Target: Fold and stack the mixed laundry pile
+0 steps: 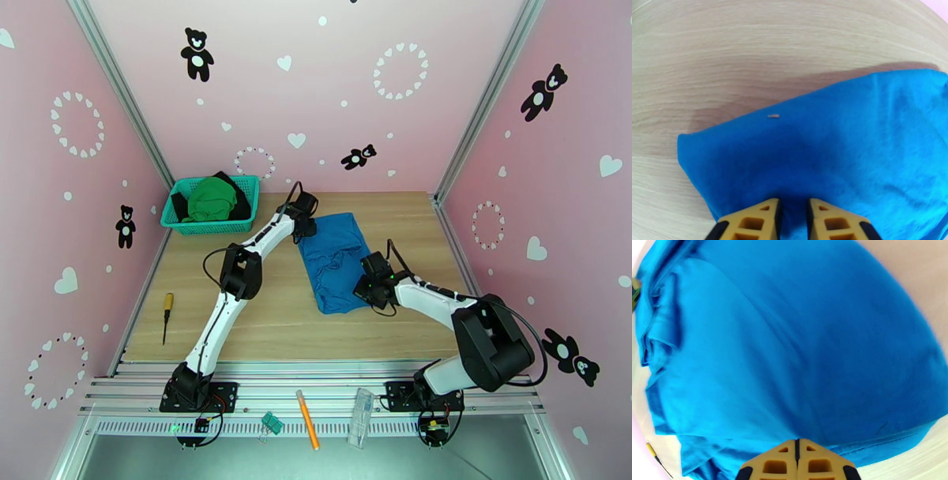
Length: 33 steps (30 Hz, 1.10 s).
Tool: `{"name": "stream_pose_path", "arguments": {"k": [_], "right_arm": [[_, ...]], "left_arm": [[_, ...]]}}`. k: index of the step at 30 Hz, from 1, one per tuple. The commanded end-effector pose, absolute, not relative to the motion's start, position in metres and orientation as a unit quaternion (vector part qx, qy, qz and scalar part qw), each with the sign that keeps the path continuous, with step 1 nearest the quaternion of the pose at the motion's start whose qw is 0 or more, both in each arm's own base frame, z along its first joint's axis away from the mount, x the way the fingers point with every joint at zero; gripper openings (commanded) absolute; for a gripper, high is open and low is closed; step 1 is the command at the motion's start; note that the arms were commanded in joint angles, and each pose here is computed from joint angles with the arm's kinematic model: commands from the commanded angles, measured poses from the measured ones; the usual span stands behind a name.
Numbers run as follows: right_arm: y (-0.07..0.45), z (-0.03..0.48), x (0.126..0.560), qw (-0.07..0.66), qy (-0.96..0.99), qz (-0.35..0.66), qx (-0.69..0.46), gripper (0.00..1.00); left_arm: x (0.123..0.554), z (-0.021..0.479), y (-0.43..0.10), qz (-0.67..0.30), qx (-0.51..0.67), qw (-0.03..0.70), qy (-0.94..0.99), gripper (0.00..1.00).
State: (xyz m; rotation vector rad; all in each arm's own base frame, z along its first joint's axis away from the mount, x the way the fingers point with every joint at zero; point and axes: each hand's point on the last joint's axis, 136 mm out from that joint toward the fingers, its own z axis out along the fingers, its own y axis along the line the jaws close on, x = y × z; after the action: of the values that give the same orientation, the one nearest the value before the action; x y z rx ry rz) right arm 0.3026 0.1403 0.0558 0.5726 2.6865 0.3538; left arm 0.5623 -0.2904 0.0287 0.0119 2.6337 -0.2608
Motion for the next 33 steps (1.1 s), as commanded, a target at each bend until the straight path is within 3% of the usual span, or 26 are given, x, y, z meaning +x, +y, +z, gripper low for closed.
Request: {"name": "stream_pose_path", "arguments": {"k": [1, 5, 8, 12, 14, 18, 23, 33], "right_arm": [[0.128, 0.128, 0.322, 0.259, 0.960, 0.070, 0.084, 0.00], [0.105, 0.204, 0.334, 0.341, 0.936, -0.011, -0.085, 0.12], [0.092, 0.254, 0.330, 0.404, 0.899, -0.036, -0.164, 0.21], [0.090, 0.317, 0.313, 0.528, 0.833, 0.044, -0.161, 0.52], [0.089, 0.330, 0.307, 0.567, 0.804, 0.038, -0.177, 0.66], [0.086, 0.325, 0.296, 0.546, 0.809, 0.010, -0.216, 0.72], [0.090, 0.318, 0.290, 0.521, 0.822, 0.027, -0.226, 0.78], [0.092, 0.308, 0.279, 0.504, 0.830, 0.038, -0.235, 0.87]], "left_arm": [[0.564, 0.092, -0.292, -0.121, 0.024, 0.292, 0.948, 0.28], [0.532, 0.198, -0.295, -0.133, 0.073, 0.418, 0.896, 0.33], [0.468, 0.277, -0.298, -0.133, 0.129, 0.528, 0.829, 0.58], [0.371, 0.313, -0.302, -0.163, 0.197, 0.584, 0.771, 0.98], [0.339, 0.293, -0.299, -0.165, 0.210, 0.549, 0.792, 0.98], [0.291, 0.215, -0.272, -0.120, 0.167, 0.466, 0.861, 0.95], [0.236, 0.135, -0.287, -0.098, 0.214, 0.397, 0.887, 0.97], [0.223, 0.084, -0.331, 0.001, 0.350, 0.347, 0.870, 0.99]]}}
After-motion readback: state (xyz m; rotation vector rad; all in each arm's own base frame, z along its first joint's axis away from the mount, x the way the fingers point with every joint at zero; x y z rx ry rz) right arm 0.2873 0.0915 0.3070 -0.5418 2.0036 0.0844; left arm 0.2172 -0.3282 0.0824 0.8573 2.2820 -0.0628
